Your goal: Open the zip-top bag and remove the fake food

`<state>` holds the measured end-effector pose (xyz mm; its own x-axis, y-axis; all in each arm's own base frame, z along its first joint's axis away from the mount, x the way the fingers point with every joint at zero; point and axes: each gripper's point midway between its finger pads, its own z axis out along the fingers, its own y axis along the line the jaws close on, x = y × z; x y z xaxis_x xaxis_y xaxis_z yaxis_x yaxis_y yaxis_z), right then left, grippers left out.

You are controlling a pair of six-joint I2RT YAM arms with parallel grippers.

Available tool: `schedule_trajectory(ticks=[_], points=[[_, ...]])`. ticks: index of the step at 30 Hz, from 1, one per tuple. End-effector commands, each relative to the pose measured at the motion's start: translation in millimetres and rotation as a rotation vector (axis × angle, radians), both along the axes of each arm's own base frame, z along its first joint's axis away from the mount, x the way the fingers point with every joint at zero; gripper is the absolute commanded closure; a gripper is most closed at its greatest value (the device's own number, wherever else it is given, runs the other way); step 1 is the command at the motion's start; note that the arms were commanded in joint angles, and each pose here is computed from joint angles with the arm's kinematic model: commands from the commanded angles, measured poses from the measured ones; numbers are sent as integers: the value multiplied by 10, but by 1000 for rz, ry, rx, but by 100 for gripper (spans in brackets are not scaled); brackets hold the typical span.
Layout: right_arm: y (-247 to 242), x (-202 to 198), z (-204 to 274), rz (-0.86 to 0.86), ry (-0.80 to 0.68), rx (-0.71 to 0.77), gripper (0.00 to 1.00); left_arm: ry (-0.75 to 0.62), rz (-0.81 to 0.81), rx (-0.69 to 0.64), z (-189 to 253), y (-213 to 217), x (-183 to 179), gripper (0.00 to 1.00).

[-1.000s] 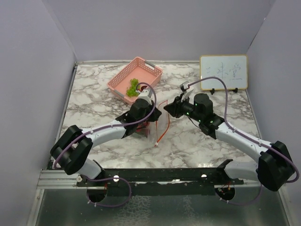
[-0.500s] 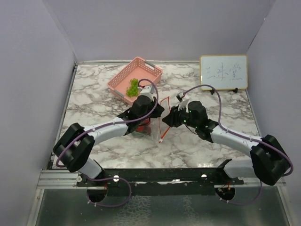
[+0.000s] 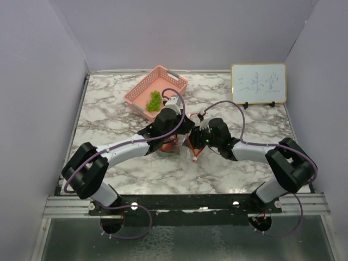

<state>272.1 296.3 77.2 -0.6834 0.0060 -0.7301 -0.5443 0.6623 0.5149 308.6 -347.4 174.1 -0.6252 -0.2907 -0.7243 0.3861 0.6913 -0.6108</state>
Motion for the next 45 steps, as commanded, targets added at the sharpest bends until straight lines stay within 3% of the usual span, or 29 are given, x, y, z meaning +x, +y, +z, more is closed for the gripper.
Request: schedule_trajectory(ticks=[1, 14, 20, 27, 32, 38, 45], points=[[297, 41, 207, 74, -15, 153, 61, -28, -49, -82, 249, -114, -110, 100], [575, -105, 89, 206, 78, 306, 34, -39, -38, -75, 288, -3, -196, 100], [674, -156, -203, 209, 118, 205, 30, -32, -37, -65, 244, -8, -190, 100], [763, -236, -379, 228, 145, 163, 37, -29, -35, -58, 215, -3, -183, 100], [715, -263, -476, 209, 166, 127, 55, -32, -21, -40, 197, 48, -183, 100], [629, -257, -428, 165, 161, 106, 68, -41, -3, -24, 196, 108, -181, 100], [538, -237, -189, 125, 114, 105, 69, -52, 38, 9, 184, 229, -168, 100]])
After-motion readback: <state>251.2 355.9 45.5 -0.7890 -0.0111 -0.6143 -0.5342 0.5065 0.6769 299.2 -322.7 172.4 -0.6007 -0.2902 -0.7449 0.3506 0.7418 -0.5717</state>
